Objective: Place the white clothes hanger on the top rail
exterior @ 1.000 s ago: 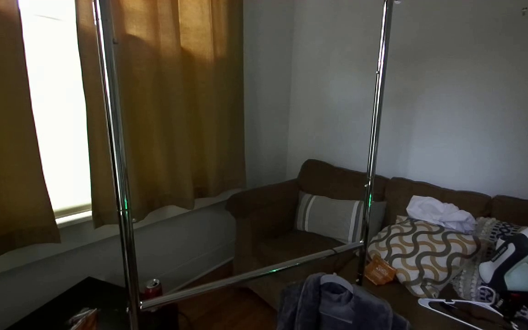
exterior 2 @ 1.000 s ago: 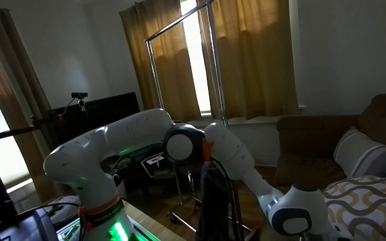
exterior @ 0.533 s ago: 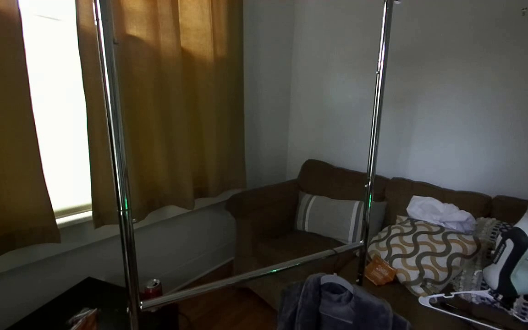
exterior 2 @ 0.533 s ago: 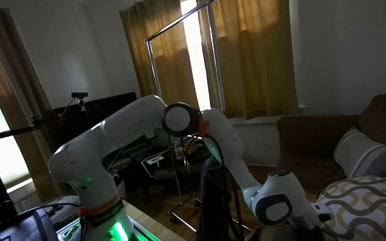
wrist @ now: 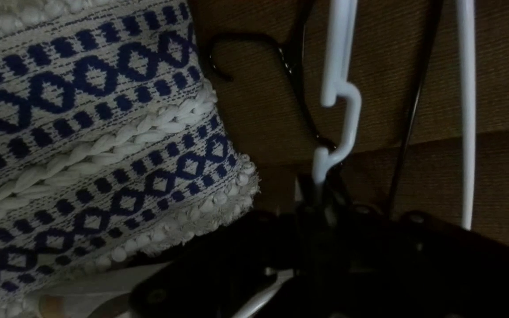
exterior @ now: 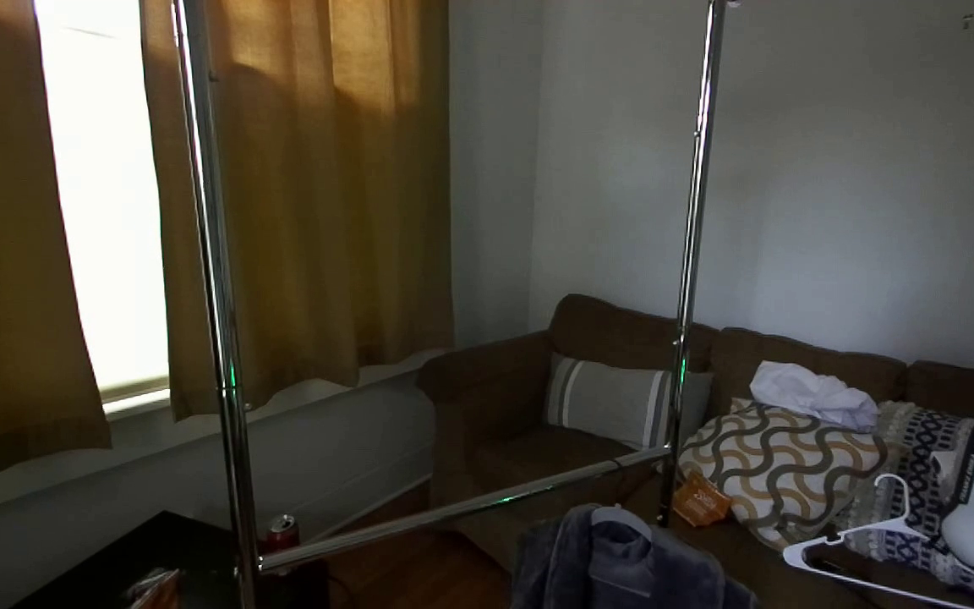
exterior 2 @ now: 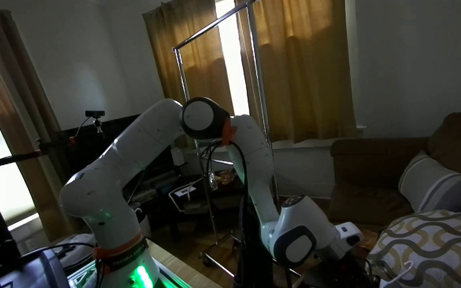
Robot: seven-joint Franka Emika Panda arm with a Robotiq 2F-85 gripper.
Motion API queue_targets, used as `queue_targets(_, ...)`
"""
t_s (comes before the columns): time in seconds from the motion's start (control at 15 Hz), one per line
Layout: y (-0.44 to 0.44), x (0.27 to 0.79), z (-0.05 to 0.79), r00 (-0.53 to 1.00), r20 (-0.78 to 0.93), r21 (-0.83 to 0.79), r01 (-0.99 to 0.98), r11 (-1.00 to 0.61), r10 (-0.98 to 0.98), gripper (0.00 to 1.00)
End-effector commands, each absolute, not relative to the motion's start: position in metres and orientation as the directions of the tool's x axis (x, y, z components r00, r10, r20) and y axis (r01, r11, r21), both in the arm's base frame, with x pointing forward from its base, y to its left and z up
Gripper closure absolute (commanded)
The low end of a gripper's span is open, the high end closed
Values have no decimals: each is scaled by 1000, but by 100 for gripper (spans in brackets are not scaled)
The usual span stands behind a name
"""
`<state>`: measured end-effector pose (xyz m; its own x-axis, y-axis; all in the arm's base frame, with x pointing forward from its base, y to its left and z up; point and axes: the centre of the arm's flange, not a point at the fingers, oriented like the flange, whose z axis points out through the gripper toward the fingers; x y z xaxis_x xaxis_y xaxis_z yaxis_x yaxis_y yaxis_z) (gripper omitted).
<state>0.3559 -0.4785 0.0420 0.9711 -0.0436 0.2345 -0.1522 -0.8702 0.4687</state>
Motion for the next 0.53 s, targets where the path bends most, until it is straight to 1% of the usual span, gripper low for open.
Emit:
queue_targets(0.0, -451, 326, 78, 962, 274, 456, -119, -882, 12, 98)
queue_targets(0.27, -442, 323, 97, 932, 348, 482, -85, -872, 102, 98)
queue_targets(0.33, -450, 337, 82, 944, 322, 488, -95, -868, 77, 98)
queue_targets(0.4, -449, 336, 85, 941, 328, 491, -95, -866, 82, 92)
queue_targets(0.47, -449, 337, 85, 941, 327, 492, -94, -865, 84, 92)
